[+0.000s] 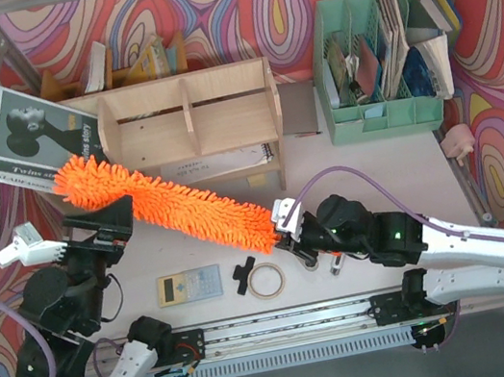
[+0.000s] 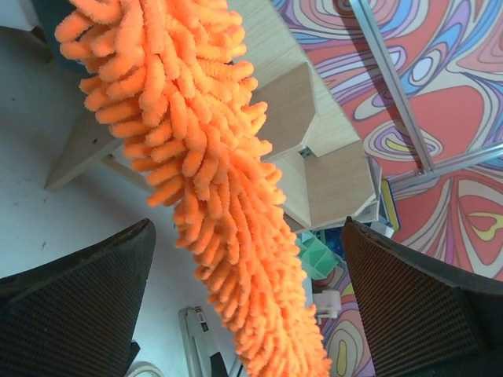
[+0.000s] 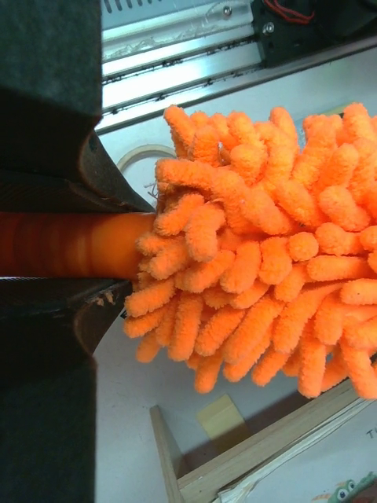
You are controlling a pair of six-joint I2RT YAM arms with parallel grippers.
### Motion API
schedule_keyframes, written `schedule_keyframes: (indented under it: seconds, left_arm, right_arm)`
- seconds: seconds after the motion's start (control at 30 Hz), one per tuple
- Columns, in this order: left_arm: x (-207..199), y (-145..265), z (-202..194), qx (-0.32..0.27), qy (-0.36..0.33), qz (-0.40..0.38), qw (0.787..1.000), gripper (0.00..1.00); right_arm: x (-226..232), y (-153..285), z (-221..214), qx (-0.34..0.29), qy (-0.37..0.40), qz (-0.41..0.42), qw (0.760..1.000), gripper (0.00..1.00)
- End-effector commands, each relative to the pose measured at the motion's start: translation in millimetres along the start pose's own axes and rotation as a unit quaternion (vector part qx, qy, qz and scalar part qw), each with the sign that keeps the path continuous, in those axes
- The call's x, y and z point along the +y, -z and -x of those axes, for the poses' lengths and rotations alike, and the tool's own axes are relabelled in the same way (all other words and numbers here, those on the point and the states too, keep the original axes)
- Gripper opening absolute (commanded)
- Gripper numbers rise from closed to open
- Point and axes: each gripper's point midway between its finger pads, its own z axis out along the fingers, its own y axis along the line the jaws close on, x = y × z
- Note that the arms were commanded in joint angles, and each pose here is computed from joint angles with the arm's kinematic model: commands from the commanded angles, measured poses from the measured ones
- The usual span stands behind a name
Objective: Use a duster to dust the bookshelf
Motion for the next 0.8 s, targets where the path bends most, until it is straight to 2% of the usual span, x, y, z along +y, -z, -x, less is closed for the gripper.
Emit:
schedule_keyframes:
  seconds: [0.0, 0.2, 0.37, 0.57, 0.67, 0.77]
  left_arm:
    - [10.9, -3.8, 1.1, -0.019, 0.013, 0.016, 1.000, 0.92]
    - [18.7, -8.3, -0.8, -0.025, 0.013, 0.033, 0.999, 0.93]
    - [12.0, -18.3, -8.8, -0.016, 0.020, 0.017, 1.000, 0.87]
    - [33.2, -23.9, -21.6, -0.007, 0.028, 0.059, 0.998, 0.67]
    - [60.2, -18.4, -27.6, -0.019, 0.055, 0.096, 0.994, 0.44]
    - [89.3, -8.4, -35.0, -0.034, 0.085, 0.120, 0.989, 0.28]
  right_arm:
    - [-2.6, 14.7, 45.7, -0.079, 0.003, 0.003, 0.997, 0.00]
    - [7.2, 13.9, 43.8, -0.076, 0.011, 0.031, 0.997, 0.00]
    - [17.4, 12.3, 39.9, -0.072, 0.015, 0.059, 0.996, 0.00]
    - [17.6, 10.4, 31.9, -0.054, 0.026, 0.061, 0.996, 0.00]
    - [19.3, 5.8, 23.9, -0.037, 0.032, 0.066, 0.997, 0.00]
    - [18.6, -2.0, 14.9, -0.015, 0.032, 0.062, 0.997, 0.00]
